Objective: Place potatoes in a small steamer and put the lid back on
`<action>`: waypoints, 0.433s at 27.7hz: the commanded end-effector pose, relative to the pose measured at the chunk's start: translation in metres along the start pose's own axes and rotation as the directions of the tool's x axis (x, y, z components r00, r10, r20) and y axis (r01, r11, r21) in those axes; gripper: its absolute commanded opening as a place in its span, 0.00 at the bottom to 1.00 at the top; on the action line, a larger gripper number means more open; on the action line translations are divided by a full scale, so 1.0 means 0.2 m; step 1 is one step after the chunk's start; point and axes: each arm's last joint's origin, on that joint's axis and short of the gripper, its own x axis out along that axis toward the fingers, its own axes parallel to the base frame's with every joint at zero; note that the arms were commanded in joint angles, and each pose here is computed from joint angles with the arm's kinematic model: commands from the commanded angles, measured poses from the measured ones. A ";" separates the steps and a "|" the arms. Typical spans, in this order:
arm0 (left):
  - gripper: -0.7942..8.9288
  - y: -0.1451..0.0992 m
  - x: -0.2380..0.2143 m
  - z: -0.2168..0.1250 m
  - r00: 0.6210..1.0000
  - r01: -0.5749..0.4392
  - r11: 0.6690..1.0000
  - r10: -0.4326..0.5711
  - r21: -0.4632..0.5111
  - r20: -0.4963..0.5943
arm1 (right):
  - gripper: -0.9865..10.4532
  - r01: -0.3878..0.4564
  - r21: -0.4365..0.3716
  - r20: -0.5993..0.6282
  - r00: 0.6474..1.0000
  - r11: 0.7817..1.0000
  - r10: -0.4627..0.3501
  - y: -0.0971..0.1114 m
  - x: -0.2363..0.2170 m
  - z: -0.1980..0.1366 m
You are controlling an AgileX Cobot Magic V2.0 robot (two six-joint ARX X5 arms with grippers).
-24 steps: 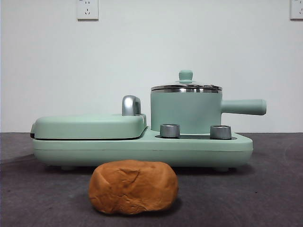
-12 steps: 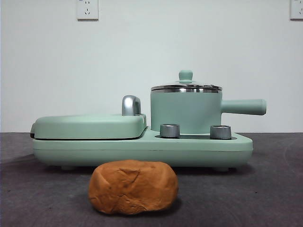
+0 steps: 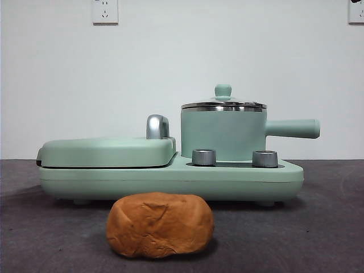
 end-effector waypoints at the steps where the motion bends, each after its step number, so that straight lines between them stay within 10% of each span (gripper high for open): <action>1: 0.43 0.00 0.00 0.04 1.000 0.006 1.000 -0.007 0.016 0.025 | 0.38 0.004 0.049 0.018 1.000 0.999 -0.005 0.00 -0.01 0.02; 12: 0.43 0.03 0.19 0.06 0.996 0.087 0.995 -0.089 0.053 0.029 | 0.38 0.003 0.129 0.020 1.000 0.992 -0.005 0.00 -0.01 0.03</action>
